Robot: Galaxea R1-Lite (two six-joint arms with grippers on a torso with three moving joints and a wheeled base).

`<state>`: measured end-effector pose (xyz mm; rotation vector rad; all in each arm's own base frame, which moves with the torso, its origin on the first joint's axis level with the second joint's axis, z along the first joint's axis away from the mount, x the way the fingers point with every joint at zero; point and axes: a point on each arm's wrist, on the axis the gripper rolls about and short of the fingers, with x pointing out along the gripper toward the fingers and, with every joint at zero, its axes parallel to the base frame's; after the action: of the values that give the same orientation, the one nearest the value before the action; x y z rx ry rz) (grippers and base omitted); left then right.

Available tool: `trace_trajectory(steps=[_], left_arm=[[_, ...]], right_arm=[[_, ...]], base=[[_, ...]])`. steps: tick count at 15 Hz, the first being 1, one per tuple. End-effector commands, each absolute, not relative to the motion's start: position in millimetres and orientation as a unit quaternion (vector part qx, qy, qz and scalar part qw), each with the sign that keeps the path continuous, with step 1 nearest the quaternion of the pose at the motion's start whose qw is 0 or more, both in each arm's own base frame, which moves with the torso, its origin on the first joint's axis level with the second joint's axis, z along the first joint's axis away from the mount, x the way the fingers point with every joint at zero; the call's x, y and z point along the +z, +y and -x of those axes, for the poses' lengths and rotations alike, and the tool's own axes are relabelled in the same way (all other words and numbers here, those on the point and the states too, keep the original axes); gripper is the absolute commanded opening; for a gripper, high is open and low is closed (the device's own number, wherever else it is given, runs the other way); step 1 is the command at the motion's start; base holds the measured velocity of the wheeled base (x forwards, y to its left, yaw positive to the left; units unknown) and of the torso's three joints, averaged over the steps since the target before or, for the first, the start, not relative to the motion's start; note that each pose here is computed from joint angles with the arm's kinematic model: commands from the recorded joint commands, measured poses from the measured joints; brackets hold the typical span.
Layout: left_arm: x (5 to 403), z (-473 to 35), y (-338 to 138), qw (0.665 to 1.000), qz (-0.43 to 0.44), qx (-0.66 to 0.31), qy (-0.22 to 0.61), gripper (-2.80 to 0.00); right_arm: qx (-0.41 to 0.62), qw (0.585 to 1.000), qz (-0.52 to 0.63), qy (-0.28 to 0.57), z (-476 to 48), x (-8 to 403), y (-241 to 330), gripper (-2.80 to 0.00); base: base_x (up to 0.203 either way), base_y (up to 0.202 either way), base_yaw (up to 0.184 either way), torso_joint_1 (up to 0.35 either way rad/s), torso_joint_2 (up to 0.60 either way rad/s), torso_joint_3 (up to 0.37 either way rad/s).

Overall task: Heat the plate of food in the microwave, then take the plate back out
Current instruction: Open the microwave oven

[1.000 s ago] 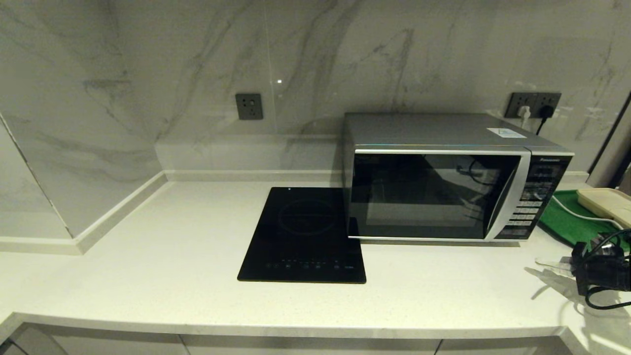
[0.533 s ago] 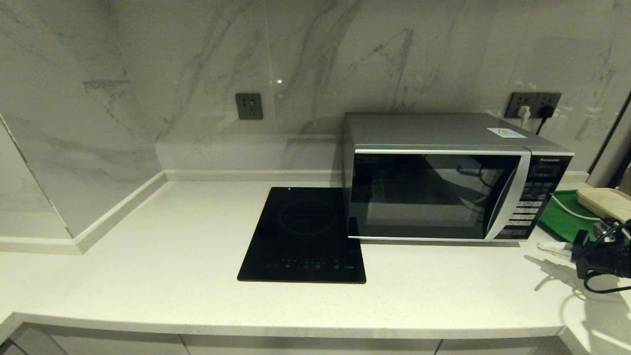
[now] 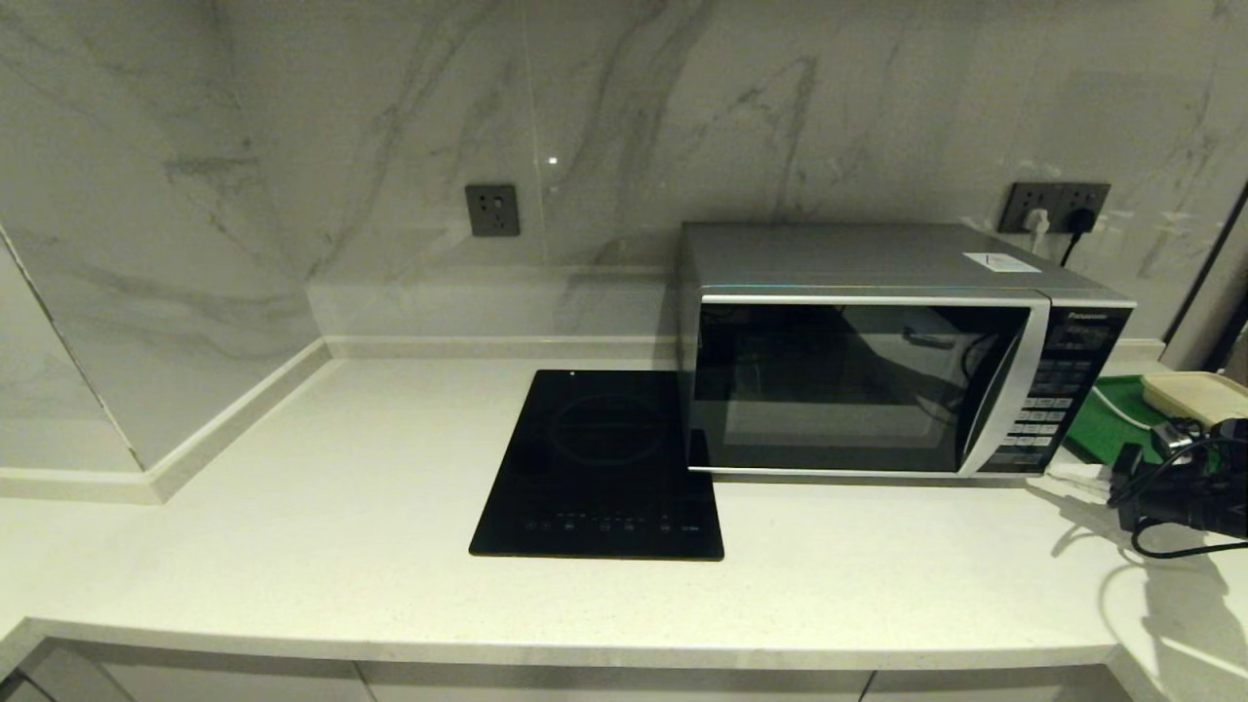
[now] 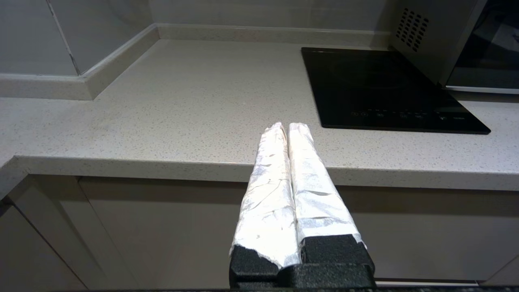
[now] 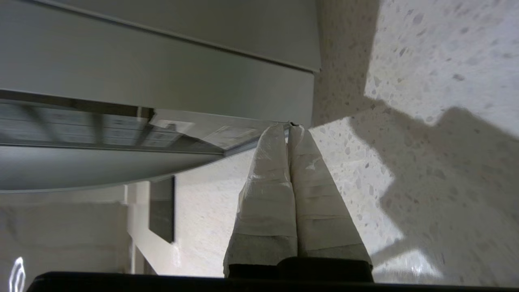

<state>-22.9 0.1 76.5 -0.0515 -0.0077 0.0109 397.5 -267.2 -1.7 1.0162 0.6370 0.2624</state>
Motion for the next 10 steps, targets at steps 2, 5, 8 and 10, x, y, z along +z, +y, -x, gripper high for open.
trace_trajectory(steps=[2,5,8,10], left_arm=[[77,23,0,1.0,0.026,0.006,-0.004,-2.8],[77,23,0,1.0,0.026,0.006,-0.004,-2.8],[77,23,0,1.0,0.026,0.006,-0.004,-2.8],[76,23,0,1.0,0.026,0.005,-0.005,-2.8]], right_arm=[[0.143,0.822,-0.46,0.304,-406,-11,-259,-2.8],[0.152,0.829,-0.448,0.298,-411,0,-255,-2.8],[0.158,0.832,-0.444,0.294,-411,9,-252,-2.8],[0.163,0.834,-0.439,0.29,-412,15,-251,-2.8]], base=[[0.0,0.0,0.0,0.0,0.0,0.0],[0.0,0.0,0.0,0.0,0.0,0.0],[0.0,0.0,0.0,0.0,0.0,0.0],[0.0,0.0,0.0,0.0,0.0,0.0]])
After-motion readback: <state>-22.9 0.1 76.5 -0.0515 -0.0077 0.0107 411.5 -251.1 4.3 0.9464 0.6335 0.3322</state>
